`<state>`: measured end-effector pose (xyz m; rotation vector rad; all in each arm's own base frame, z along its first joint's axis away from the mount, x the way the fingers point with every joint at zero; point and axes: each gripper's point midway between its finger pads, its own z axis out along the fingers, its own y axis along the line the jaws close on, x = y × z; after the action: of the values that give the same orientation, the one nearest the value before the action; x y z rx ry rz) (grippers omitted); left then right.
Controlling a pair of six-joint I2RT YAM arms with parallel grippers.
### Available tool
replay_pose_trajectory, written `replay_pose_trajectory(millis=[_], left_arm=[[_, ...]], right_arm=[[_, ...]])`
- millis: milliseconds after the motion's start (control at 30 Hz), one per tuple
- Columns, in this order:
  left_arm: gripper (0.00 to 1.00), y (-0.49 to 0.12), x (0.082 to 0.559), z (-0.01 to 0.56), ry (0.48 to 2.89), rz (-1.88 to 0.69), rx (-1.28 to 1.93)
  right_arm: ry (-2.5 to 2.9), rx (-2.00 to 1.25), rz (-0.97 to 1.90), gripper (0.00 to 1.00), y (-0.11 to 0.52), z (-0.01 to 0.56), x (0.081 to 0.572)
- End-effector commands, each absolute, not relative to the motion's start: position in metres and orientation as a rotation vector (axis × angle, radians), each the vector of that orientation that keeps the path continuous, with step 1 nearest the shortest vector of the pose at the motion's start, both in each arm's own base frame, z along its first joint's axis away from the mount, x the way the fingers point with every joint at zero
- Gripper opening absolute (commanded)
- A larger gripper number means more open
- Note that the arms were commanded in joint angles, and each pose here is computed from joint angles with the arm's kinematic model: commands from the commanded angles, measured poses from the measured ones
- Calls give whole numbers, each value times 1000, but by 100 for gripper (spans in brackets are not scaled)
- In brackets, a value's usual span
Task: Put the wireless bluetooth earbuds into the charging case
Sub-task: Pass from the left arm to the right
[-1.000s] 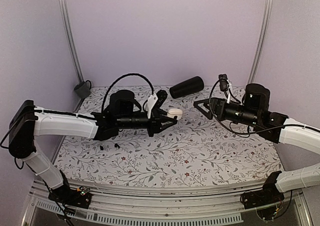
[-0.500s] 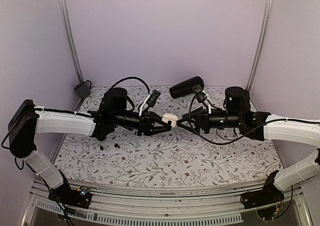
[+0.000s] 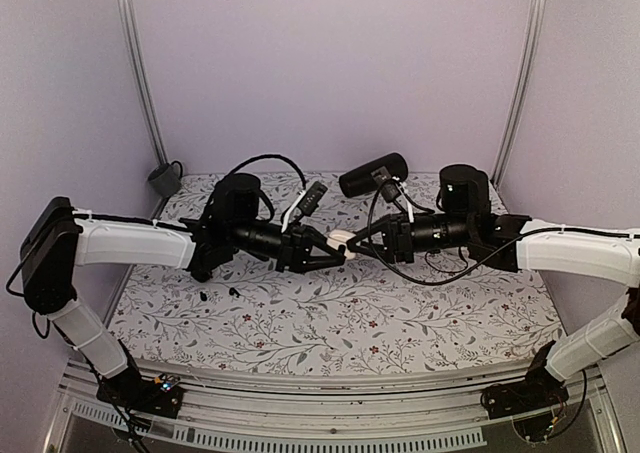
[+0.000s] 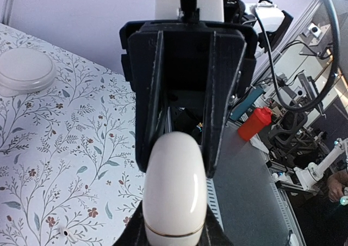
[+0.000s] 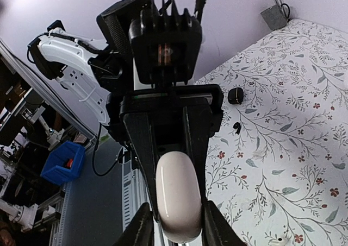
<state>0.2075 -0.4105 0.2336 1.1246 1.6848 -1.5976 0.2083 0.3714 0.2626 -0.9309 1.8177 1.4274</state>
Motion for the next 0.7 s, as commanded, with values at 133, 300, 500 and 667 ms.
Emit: replay_pose_trajectory(millis=[133, 300, 500, 667], left_arm=[[4, -412, 216, 242, 1659, -1585, 1099], [31, -406, 223, 252, 1628, -1588, 958], [36, -393, 228, 272, 1498, -1667, 752], [39, -386, 229, 276, 1445, -1730, 645]], right_arm=[[1814, -930, 1472, 9, 375, 269, 204], [1778, -849, 1499, 3, 371, 277, 206], [1694, -722, 1525, 3, 362, 289, 210], [1684, -656, 1533, 3, 359, 291, 212]])
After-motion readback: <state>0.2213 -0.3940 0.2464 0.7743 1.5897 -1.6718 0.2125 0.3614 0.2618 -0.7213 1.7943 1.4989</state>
